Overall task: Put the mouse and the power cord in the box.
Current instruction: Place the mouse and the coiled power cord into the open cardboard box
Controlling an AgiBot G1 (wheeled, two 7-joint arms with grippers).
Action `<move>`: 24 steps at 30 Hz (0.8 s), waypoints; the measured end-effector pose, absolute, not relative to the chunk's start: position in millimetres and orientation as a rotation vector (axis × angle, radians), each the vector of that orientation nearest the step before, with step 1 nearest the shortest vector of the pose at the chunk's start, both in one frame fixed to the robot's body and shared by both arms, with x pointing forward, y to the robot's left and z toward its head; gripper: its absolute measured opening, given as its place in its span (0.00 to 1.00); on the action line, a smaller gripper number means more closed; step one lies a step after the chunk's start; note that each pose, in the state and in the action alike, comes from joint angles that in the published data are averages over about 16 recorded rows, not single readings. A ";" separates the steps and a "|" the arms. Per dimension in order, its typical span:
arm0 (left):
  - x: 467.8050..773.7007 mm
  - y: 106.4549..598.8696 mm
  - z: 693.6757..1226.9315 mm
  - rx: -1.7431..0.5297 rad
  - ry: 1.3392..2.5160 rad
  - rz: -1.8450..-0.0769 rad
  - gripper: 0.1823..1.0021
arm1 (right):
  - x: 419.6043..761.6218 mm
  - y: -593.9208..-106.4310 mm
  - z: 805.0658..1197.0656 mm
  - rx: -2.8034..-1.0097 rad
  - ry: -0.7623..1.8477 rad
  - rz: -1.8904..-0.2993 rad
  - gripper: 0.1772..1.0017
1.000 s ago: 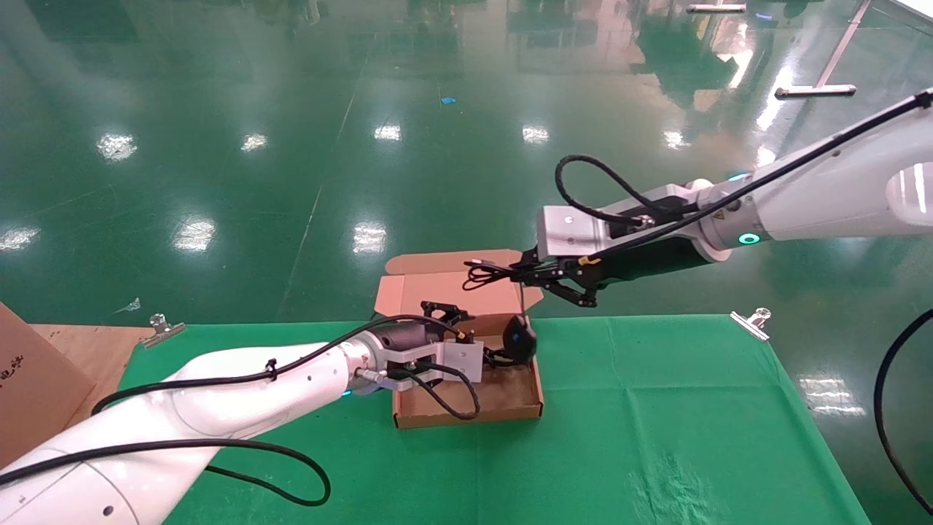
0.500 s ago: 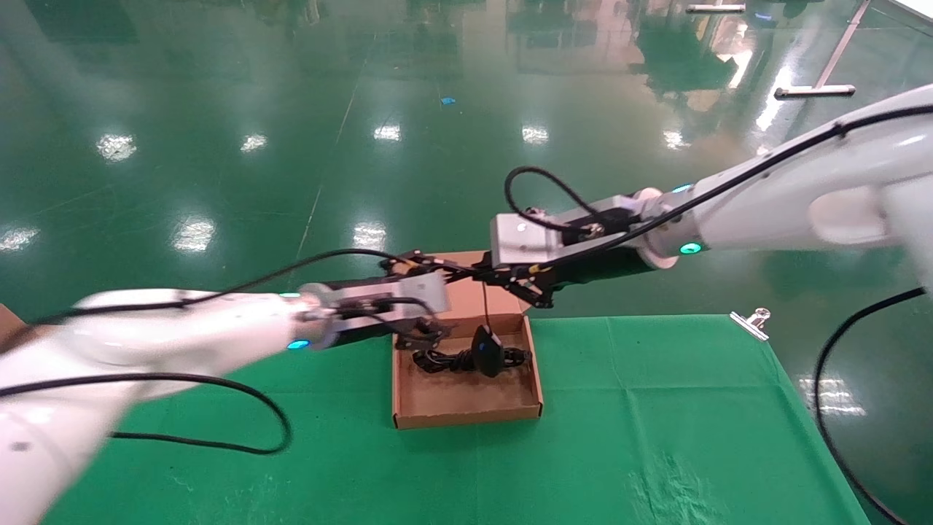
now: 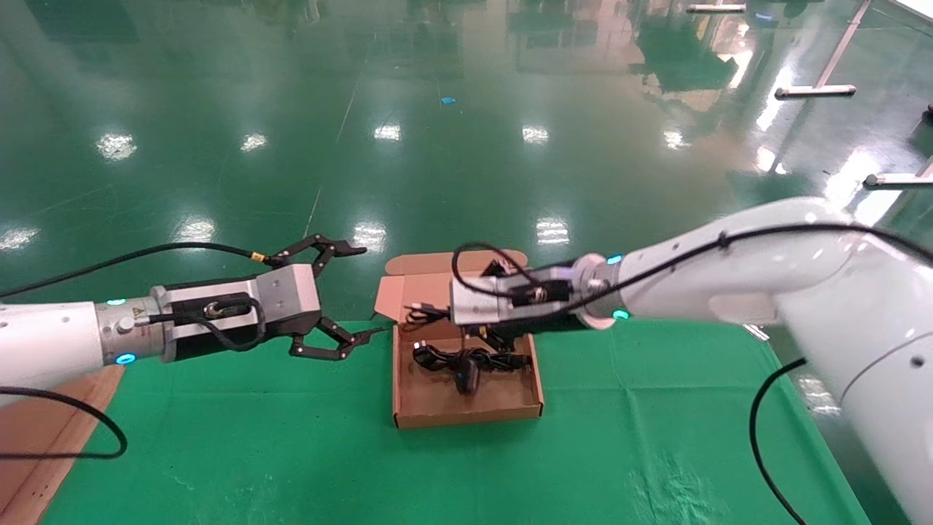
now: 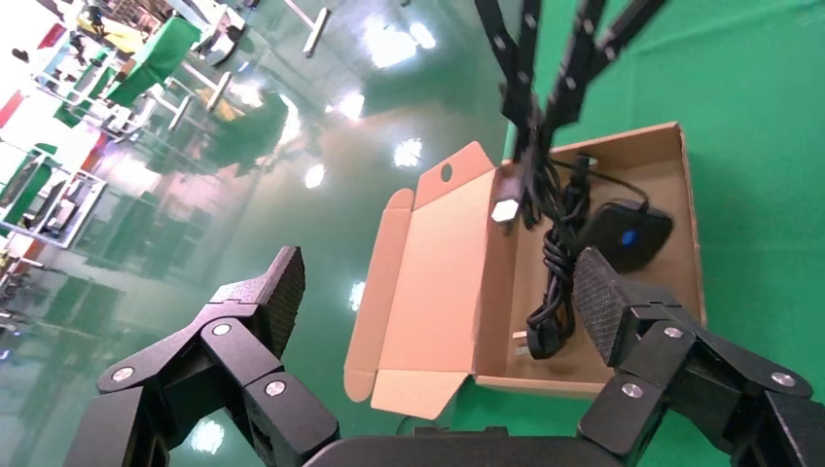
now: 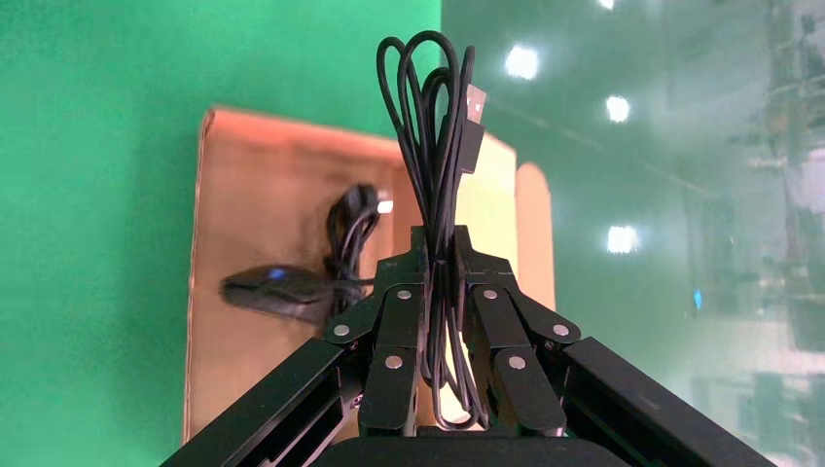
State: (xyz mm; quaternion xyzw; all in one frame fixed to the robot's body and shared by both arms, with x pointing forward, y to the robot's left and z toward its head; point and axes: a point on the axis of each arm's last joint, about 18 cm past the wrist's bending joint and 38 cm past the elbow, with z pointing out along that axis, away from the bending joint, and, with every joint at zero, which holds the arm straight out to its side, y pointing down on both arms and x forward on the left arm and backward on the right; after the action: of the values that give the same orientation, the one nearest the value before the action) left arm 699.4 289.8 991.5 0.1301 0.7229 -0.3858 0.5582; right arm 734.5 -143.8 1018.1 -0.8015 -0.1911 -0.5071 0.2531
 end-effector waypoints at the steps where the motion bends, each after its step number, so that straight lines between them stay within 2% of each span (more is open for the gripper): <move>1: 698.6 292.4 991.5 0.304 1.702 -0.911 0.96 | 735.8 -143.1 1014.6 -2.185 -0.516 -1.382 0.05; 11: 695.2 298.6 990.9 0.300 1.690 -0.918 1.00 | 742.3 -142.7 999.3 -2.218 -0.503 -1.407 0.07; 17: 696.3 297.3 990.7 0.299 1.690 -0.915 1.00 | 741.9 -143.9 1000.6 -2.216 -0.502 -1.406 0.11; 24: 693.6 295.5 989.9 0.292 1.691 -0.944 1.00 | 738.8 -146.6 999.9 -2.196 -0.480 -1.377 0.21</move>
State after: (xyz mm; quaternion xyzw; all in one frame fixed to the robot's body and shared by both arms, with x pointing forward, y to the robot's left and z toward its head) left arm 693.6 295.5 989.9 0.1236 0.7168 -0.4000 0.5576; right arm 738.8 -146.6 999.9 -0.8066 -0.1763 -0.5059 0.2499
